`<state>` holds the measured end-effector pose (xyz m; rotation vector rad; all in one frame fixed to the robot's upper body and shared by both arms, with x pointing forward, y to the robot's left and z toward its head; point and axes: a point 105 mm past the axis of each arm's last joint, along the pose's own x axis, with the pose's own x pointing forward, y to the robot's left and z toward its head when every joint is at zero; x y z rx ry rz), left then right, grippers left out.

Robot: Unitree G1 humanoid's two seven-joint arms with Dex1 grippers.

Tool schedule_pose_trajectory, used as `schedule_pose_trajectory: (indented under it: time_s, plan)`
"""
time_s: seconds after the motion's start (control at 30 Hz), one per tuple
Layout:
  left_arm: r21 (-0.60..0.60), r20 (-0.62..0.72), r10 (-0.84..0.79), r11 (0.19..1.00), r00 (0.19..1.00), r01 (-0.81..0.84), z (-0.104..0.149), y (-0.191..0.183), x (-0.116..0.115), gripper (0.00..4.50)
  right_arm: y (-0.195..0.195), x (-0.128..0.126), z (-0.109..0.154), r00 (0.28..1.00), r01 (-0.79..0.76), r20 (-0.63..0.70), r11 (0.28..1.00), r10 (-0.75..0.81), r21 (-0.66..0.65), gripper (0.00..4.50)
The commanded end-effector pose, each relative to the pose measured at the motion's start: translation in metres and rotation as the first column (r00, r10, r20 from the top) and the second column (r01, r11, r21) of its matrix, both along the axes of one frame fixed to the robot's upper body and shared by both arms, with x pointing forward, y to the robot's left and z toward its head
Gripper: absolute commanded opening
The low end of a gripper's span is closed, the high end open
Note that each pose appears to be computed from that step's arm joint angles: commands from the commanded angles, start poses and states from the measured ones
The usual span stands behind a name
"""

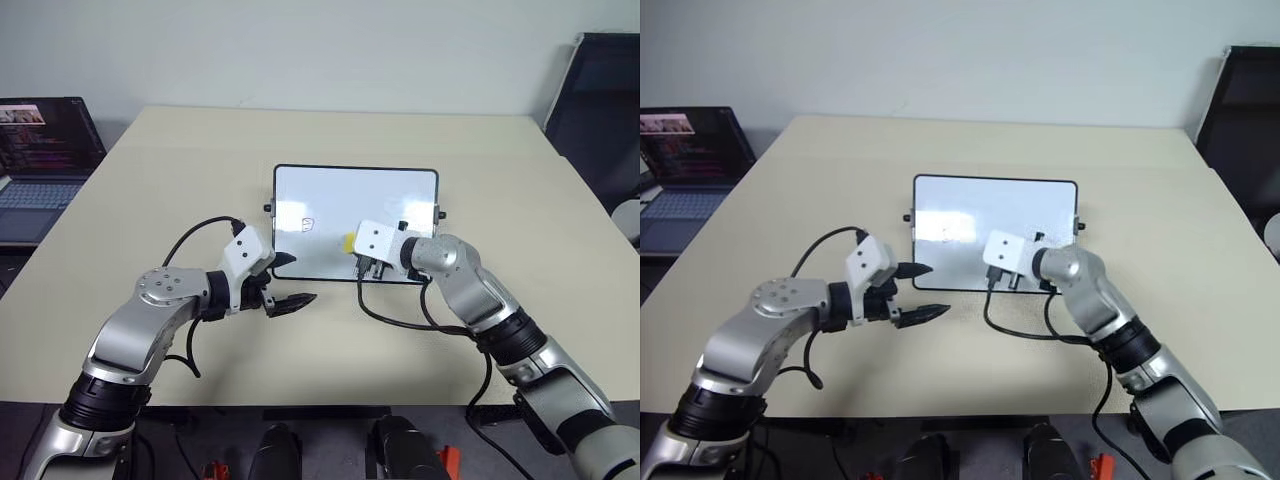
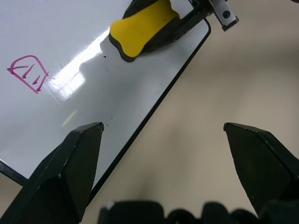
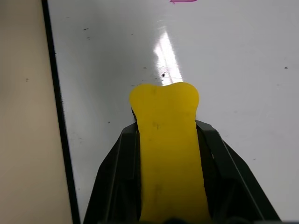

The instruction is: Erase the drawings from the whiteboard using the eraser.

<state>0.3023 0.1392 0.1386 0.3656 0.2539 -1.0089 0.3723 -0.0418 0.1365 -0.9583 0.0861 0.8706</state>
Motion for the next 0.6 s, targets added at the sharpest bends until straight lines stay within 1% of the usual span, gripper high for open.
schedule_pose_trajectory:
  time_s: [0.03, 0.17, 0.23, 0.27, 0.3, 0.4, 0.47, 0.6]
  plan:
    - [-0.015, 0.047, 0.002, 1.0, 0.999, -0.002, 0.011, 0.0, 0.001, 4.5, -0.006, 0.009, 0.026, 0.996, 0.073, 0.048, 0.987, -0.08, 0.141, 1.14]
    - [-0.083, 0.034, 0.037, 0.996, 0.999, -0.034, 0.015, 0.005, 0.001, 4.5, -0.003, -0.002, 0.049, 0.998, 0.061, 0.0, 0.939, -0.065, 0.34, 1.14]
    - [-0.131, 0.024, 0.057, 0.99, 0.998, -0.054, 0.018, 0.011, -0.002, 4.5, -0.006, -0.019, 0.056, 1.0, 0.024, -0.027, 0.906, -0.014, 0.423, 1.14]
    - [-0.134, 0.029, 0.074, 0.989, 0.997, -0.069, 0.018, 0.016, -0.002, 4.5, -0.005, -0.029, 0.058, 0.999, -0.003, -0.036, 0.893, 0.022, 0.451, 1.14]
    - [-0.143, 0.042, 0.12, 0.983, 0.992, -0.113, 0.021, 0.024, 0.001, 4.5, -0.006, -0.04, 0.054, 0.997, -0.018, -0.058, 0.888, 0.05, 0.459, 1.14]
    - [-0.16, 0.066, 0.204, 0.968, 0.977, -0.191, 0.027, 0.042, 0.004, 4.5, -0.01, -0.061, 0.044, 0.991, -0.008, -0.113, 0.866, 0.075, 0.5, 1.14]
    - [-0.163, 0.059, 0.238, 0.961, 0.97, -0.226, 0.028, 0.054, 0.003, 4.5, -0.012, -0.067, 0.041, 0.988, 0.021, -0.14, 0.83, 0.069, 0.557, 1.14]
    - [-0.157, 0.049, 0.281, 0.95, 0.958, -0.271, 0.028, 0.068, 0.001, 4.5, -0.009, -0.074, 0.036, 0.983, 0.024, -0.16, 0.808, 0.087, 0.589, 1.14]
